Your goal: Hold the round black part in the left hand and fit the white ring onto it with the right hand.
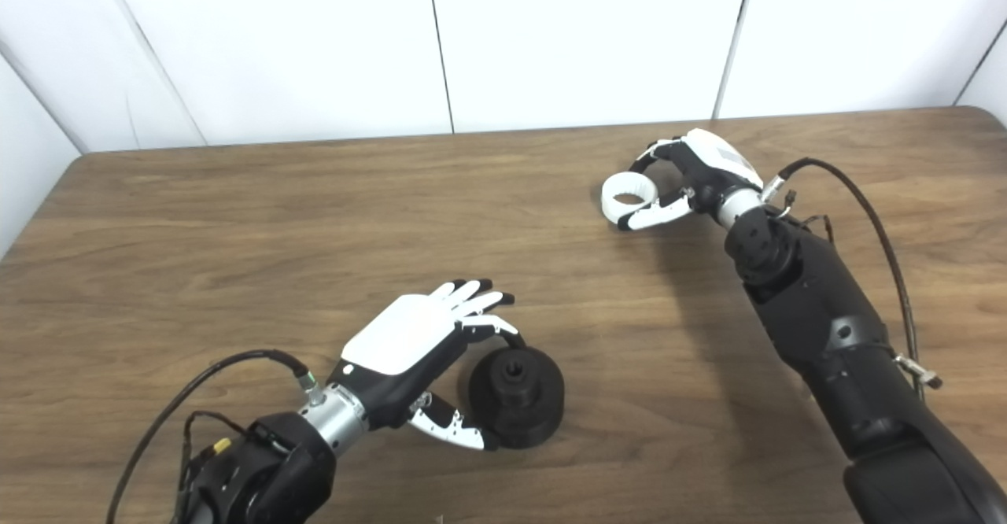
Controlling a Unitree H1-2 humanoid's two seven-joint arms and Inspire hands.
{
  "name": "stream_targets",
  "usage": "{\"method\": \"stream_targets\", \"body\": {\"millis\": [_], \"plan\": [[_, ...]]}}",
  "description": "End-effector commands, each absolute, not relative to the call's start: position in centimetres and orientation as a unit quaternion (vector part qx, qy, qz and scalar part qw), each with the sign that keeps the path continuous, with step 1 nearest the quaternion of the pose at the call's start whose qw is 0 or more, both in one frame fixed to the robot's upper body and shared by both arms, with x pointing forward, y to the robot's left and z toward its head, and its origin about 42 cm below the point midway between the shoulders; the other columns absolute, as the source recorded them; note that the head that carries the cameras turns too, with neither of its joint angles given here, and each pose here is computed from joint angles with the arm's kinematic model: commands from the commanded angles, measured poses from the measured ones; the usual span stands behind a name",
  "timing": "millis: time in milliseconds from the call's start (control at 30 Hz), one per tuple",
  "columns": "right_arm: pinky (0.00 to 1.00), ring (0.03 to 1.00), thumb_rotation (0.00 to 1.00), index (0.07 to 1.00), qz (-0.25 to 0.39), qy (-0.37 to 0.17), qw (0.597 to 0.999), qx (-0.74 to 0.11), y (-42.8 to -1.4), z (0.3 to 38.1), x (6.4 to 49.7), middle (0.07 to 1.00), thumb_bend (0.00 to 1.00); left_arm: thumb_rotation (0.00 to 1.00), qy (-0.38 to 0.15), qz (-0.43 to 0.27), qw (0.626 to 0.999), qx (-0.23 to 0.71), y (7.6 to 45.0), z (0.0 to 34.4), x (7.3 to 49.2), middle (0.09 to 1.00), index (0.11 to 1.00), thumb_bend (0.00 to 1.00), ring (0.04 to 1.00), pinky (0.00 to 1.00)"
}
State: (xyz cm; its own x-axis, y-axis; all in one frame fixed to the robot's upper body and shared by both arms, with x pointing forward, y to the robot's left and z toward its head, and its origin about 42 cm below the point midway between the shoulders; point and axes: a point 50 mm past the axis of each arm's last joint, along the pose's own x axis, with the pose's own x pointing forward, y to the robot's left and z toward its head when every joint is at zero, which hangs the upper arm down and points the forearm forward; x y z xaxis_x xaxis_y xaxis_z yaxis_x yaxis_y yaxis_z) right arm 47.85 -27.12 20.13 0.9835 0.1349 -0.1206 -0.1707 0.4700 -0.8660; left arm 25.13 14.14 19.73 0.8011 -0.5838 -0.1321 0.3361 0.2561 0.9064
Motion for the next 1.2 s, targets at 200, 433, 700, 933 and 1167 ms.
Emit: {"method": "stream_targets", "body": {"millis": [200,433,700,933,1167], "plan": [[0.92,0.986,0.27,0.665,0.074,-0.027,0.852,-0.517,-26.91,22.98,48.89,0.905,0.78,0.23,-0.121,-0.291,0.782,0.537,14.37,20.19,25.05,0.957,0.714,0.90,1.000,1.00],[0.90,0.981,0.25,0.635,0.075,-0.033,0.854,-0.513,-27.00,23.09,48.84,0.899,0.77,0.22,-0.121,-0.289,0.781,0.540,14.31,20.15,25.12,0.954,0.712,0.91,1.000,1.00],[0.89,0.972,0.20,0.556,0.075,-0.034,0.854,-0.514,-27.06,22.95,48.83,0.891,0.65,0.22,-0.121,-0.290,0.781,0.540,14.47,20.08,25.10,0.957,0.713,0.90,1.000,1.00],[0.89,0.973,0.15,0.495,0.075,-0.036,0.855,-0.512,-27.14,22.94,48.86,0.887,0.52,0.22,-0.120,-0.290,0.781,0.540,14.44,20.09,25.16,0.959,0.714,0.90,1.000,1.00],[0.89,0.965,0.15,0.494,0.074,-0.039,0.856,-0.510,-27.21,23.15,48.83,0.888,0.52,0.22,-0.122,-0.289,0.782,0.539,14.29,20.08,25.15,0.953,0.713,0.90,1.000,1.00]]}}
